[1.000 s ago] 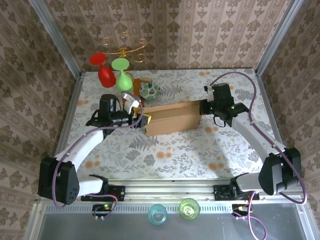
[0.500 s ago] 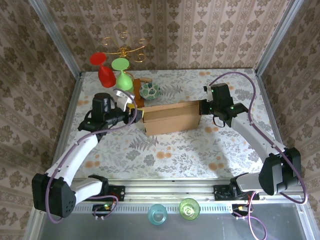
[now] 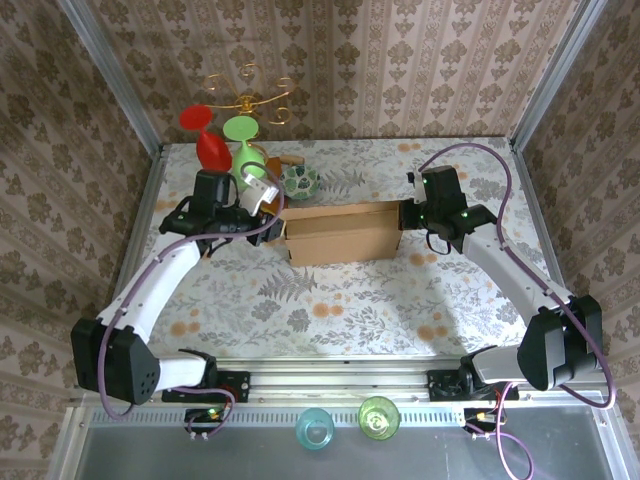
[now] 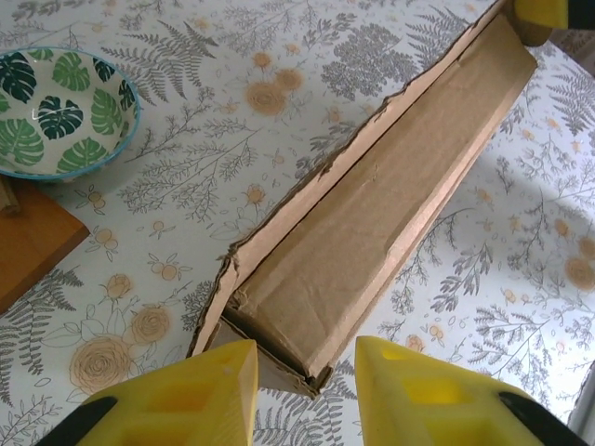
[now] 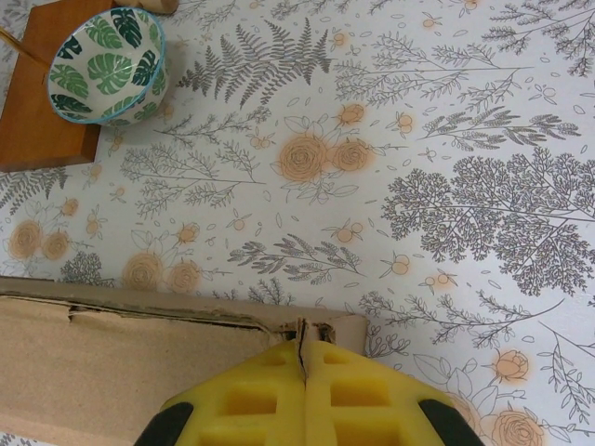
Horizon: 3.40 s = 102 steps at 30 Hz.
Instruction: Fold the paper box
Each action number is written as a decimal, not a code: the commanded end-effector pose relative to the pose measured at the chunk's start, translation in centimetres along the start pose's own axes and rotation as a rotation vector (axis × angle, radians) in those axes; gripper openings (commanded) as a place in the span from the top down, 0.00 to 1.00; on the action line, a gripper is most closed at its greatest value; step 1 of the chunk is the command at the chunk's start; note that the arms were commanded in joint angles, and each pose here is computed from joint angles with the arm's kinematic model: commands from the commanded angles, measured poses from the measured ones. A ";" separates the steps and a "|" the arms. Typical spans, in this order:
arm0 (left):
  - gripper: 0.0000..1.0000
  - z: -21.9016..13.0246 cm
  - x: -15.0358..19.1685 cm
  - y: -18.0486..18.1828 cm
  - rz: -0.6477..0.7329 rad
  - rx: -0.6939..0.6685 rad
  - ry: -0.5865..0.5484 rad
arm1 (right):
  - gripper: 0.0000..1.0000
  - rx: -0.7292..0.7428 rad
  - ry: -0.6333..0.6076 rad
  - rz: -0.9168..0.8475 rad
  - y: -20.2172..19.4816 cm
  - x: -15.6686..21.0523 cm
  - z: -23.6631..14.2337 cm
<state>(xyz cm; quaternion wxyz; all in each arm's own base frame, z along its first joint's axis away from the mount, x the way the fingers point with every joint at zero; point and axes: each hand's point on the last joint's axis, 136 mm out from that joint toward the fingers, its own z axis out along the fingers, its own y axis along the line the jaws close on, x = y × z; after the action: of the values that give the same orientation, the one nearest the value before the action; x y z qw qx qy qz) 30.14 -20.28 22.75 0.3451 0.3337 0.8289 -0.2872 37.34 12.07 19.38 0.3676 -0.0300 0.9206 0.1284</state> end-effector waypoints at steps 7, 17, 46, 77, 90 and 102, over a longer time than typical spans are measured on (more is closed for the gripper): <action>0.65 0.5 -1.4 1.6 0.083 -0.054 0.001 | 1.00 0.016 0.071 0.001 -0.1 1.4 0.4; 0.63 2.4 -1.6 2.7 0.096 -0.030 0.003 | 1.00 0.009 0.078 -0.002 0.0 1.5 0.4; 0.41 2.9 -4.1 5.1 0.182 0.055 -0.098 | 1.00 -0.002 0.106 -0.015 0.2 1.8 0.7; 0.84 2.9 -1.9 3.4 0.088 -0.002 0.056 | 1.00 0.000 0.110 -0.001 0.2 1.4 1.2; 0.73 1.8 -1.1 3.0 0.092 -0.049 0.092 | 1.00 0.001 0.116 0.001 0.3 1.4 1.4; 0.89 2.8 -0.9 2.6 0.071 -0.006 0.117 | 1.00 0.001 0.117 0.004 0.2 1.5 1.3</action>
<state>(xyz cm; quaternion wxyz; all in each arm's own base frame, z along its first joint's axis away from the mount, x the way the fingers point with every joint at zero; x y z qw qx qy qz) 33.97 -20.34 20.93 0.3192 0.3732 0.8371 -0.2408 38.32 12.72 19.35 0.3561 -0.0369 0.9241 0.1335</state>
